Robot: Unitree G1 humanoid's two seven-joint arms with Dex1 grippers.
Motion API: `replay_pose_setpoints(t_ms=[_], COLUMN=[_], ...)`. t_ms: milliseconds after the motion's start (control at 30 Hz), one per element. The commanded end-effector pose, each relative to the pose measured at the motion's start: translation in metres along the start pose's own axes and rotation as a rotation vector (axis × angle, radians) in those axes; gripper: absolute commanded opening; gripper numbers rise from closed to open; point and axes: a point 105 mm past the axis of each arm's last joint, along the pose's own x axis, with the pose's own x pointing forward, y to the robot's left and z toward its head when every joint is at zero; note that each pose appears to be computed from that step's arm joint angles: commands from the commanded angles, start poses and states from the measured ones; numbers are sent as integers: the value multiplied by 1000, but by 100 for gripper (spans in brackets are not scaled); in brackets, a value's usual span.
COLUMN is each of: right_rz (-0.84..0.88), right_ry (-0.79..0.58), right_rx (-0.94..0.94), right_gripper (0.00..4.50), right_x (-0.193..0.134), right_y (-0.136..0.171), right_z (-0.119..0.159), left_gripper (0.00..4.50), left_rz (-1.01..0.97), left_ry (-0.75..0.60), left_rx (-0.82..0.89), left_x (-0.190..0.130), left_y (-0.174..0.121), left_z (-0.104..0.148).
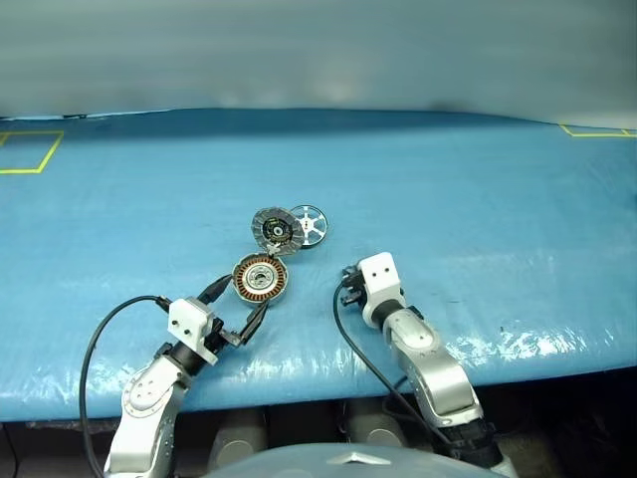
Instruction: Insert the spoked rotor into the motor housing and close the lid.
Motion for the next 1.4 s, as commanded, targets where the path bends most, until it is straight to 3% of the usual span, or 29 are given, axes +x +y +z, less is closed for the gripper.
replay_pose_setpoints(t_ms=[33, 233, 400, 667, 1000, 1333, 1400], right_rz=[181, 285, 355, 407, 378, 378, 377], right_ry=[-126, -211, -234, -220, -203, -173, -166], right_rx=[-9, -65, -90, -141, -118, -92, -85], right_gripper=[66, 66, 66, 66, 66, 66, 66], right_x=[-10, -1, 12, 33, 41, 44, 45], right_y=[26, 49, 70, 92, 87, 86, 86], right_z=[44, 82, 94, 87, 80, 71, 69], left_gripper=[450, 450, 450, 450, 450, 450, 392], left_rz=[-6, 8, 28, 25, -18, 8, 12], left_ry=[-25, -14, 11, 41, 83, 111, 111], left_rx=[8, 0, 24, 59, 9, 8, 11], left_x=[1, -2, -4, -1, -8, -20, -19], left_y=[-1, 1, 3, 0, -2, 14, 14], left_z=[8, 14, 15, 17, 22, 8, 9])
